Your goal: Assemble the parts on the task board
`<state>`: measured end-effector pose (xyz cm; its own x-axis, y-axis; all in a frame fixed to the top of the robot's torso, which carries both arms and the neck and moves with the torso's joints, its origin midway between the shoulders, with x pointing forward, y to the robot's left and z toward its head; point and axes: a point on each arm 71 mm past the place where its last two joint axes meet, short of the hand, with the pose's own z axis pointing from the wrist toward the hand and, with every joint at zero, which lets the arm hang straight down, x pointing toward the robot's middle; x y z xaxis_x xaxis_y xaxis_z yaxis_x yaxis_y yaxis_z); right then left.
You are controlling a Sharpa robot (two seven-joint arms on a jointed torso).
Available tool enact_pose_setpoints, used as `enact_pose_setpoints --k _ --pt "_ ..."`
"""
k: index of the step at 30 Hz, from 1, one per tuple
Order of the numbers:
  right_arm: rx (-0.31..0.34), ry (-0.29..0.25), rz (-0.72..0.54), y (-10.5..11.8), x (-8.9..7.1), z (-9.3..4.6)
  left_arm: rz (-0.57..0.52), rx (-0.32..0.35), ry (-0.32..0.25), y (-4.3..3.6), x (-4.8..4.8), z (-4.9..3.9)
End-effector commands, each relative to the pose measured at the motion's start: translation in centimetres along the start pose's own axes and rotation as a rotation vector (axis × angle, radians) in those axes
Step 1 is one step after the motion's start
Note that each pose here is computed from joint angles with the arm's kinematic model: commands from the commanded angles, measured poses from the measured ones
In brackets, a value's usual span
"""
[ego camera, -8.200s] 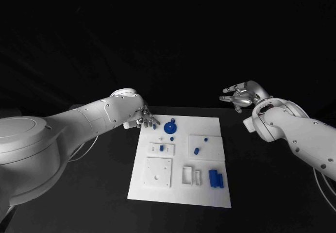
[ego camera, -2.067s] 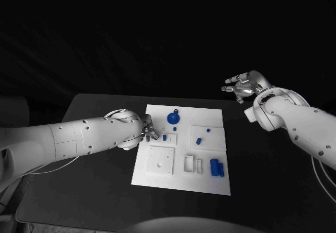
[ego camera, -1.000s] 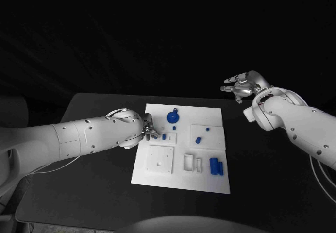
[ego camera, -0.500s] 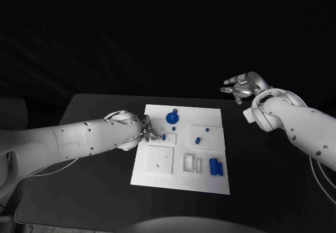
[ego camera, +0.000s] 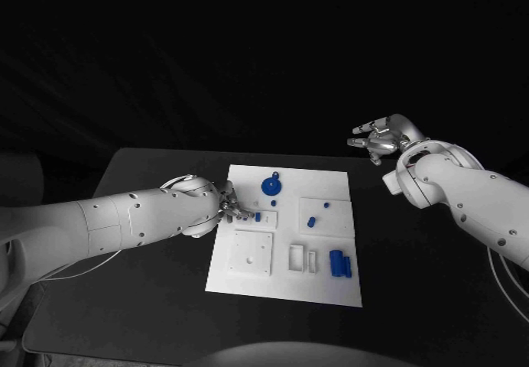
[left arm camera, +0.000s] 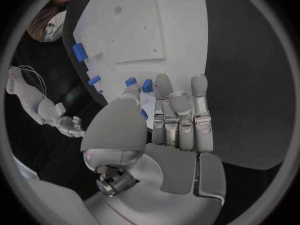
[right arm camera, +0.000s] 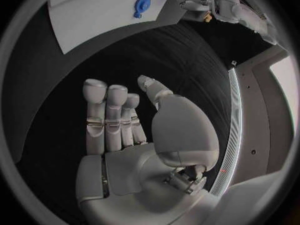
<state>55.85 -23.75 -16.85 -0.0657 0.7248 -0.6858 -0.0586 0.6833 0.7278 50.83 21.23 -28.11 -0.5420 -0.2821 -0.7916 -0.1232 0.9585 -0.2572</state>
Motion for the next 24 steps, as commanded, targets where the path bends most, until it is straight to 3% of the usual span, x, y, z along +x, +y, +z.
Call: enact_pose_setpoints --k 1,19,24 --pt "-0.006 0.010 -0.002 0.0 0.1 0.0 -0.016 -0.007 0.005 0.24 0.36 -0.01" --pt "0.000 0.012 -0.004 -0.3 0.1 -0.1 -0.073 0.002 -0.032 0.29 -1.19 -0.56" --pt "0.002 0.011 -0.004 -0.4 0.1 -0.1 -0.142 0.059 -0.069 -0.19 -2.16 -0.80"
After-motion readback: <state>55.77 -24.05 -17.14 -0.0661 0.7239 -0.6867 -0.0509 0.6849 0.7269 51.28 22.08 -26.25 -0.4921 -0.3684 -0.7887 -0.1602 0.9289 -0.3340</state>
